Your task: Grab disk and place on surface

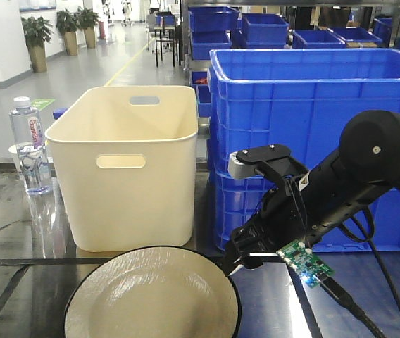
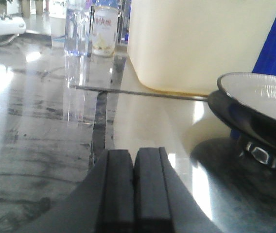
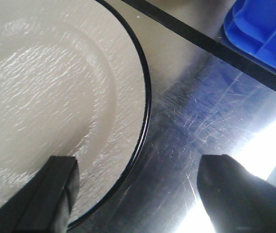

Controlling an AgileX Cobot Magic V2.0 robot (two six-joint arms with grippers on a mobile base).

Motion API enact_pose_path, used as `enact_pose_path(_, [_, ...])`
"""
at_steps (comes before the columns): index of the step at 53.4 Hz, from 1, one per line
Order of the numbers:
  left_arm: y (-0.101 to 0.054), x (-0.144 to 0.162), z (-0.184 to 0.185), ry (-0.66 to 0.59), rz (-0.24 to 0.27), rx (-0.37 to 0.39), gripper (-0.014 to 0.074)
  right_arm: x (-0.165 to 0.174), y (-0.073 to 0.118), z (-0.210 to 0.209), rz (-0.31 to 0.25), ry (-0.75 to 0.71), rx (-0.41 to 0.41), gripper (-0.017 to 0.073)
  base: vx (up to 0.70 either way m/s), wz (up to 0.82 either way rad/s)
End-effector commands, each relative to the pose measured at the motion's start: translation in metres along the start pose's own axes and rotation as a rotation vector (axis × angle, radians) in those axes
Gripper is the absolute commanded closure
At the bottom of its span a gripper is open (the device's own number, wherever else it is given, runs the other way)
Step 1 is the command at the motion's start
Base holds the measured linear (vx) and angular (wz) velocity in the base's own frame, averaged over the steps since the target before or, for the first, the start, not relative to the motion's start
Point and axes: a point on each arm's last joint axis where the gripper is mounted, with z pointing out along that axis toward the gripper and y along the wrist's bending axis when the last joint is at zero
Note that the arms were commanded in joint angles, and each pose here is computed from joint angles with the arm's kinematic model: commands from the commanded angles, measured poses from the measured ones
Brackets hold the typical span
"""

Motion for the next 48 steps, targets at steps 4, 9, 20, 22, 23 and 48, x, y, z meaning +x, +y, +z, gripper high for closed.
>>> enact_pose_path(4, [-0.0009,-0.0113,-0.0022,-0.096,0.001,-0.003,0.0603,-0.0086,0.0043,-0.0245,-0.021,-0.111,0.016,-0.0005,0.00,0.01])
enact_pose_path(9, [-0.0007,-0.0113,-0.0021,-0.095,0.000,-0.006,0.0603,-0.0087,0.0044,-0.0245,-0.020,-0.112,0.016,-0.0005,0.00,0.00])
enact_pose_path(20, [-0.0007,-0.0112,-0.0020,-0.094,0.000,-0.006,0.0603,-0.0085,0.0044,-0.0245,-0.020,-0.110,0.015,-0.0005,0.00,0.00])
enact_pose_path(22, [-0.0007,-0.0112,-0.0020,-0.094,0.000,-0.006,0.0603,-0.0085,0.0044,-0.0245,-0.020,-0.110,0.015,-0.0005,0.00,0.00])
enact_pose_path(23, [-0.0007,-0.0112,-0.0020,-0.094,0.000,-0.006,0.0603,-0.0085,0.0044,-0.0245,-0.020,-0.110,0.015,-0.0005,0.00,0.00])
enact_pose_path(48, [-0.0007,-0.0112,-0.0020,-0.094,0.000,-0.006,0.0603,-0.0085,0.0044,-0.0245,-0.020,-0.110,0.015,-0.0005,0.00,0.00])
